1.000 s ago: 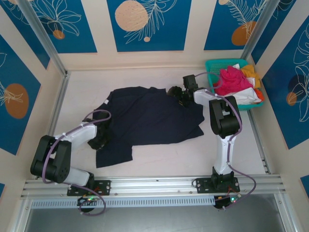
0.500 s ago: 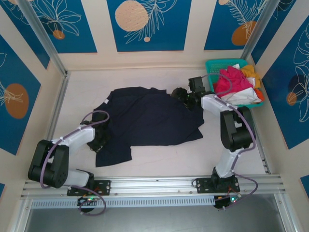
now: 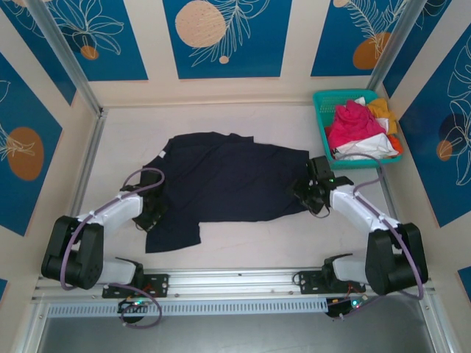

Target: Fold and stack the t-shirts

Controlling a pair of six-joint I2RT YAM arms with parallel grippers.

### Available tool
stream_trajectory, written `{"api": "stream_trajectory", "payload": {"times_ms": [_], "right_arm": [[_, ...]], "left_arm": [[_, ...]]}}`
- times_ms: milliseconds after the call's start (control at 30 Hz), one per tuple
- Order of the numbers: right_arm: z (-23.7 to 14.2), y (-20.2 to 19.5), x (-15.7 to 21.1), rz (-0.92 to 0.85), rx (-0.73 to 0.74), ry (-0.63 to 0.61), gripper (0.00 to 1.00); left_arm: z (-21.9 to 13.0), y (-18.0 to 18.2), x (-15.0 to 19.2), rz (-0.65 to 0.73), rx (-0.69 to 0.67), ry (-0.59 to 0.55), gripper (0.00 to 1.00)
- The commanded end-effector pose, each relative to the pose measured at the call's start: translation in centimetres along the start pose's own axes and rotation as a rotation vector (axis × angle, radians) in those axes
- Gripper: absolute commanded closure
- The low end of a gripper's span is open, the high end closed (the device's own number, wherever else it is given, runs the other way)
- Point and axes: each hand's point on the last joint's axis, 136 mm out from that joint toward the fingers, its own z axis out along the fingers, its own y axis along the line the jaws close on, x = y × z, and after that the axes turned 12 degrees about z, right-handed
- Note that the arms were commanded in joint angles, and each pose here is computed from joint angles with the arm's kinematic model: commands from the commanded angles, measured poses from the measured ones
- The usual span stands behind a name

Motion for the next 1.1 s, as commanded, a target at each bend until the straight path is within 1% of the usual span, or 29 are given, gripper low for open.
{"api": "stream_trajectory", "payload": {"times_ms": [0,133,267,433,600,667,800,867,933,967,1000,1067], "right_arm": [[0.1,-2.6,1.2,0.129,0.041,0.045,0.3],[0.9,-3.0,1.1,0.187,0.02,0.068,0.33],[1.6,-1.9,0.2,0.2,-0.025,0.066,0.35],[2.2,-0.9,0.0,0.19,-0.042,0.091,0.41],[2.9,-1.4,0.1,0.2,-0.015,0.097,0.49],[3.1,-1.7,0.1,0.201,-0.005,0.097,0.54],[3.6,-2.2,0.2,0.207,0.008,0.102,0.68],[3.4,-2.3,0.1,0.206,0.01,0.097,0.77],[3.2,-2.5,0.0,0.203,0.015,0.083,0.92],[3.1,-2.6,0.0,0.201,0.017,0.078,0.96],[2.9,-2.7,-0.1,0.2,0.017,0.07,1.0],[2.4,-2.4,-0.4,0.19,-0.009,0.05,1.0]], "left_arm": [[0.4,-0.1,0.4,0.011,0.006,0.039,1.0],[0.5,0.3,0.5,0.003,-0.013,0.041,1.0],[0.6,0.5,0.6,-0.002,-0.021,0.044,1.0],[0.7,0.3,0.8,-0.012,-0.001,0.049,1.0],[0.6,0.0,0.6,-0.009,0.011,0.044,1.0],[0.6,-0.1,0.6,-0.001,0.013,0.045,1.0],[0.7,0.0,0.6,0.004,0.01,0.047,1.0],[0.6,0.1,0.6,0.005,0.006,0.045,1.0],[0.5,0.0,0.5,0.001,0.012,0.042,1.0],[0.4,0.0,0.5,-0.001,0.015,0.039,1.0],[0.4,0.1,0.5,-0.012,0.014,0.037,1.0],[0.1,-0.3,0.3,-0.022,0.044,0.026,1.0]]}}
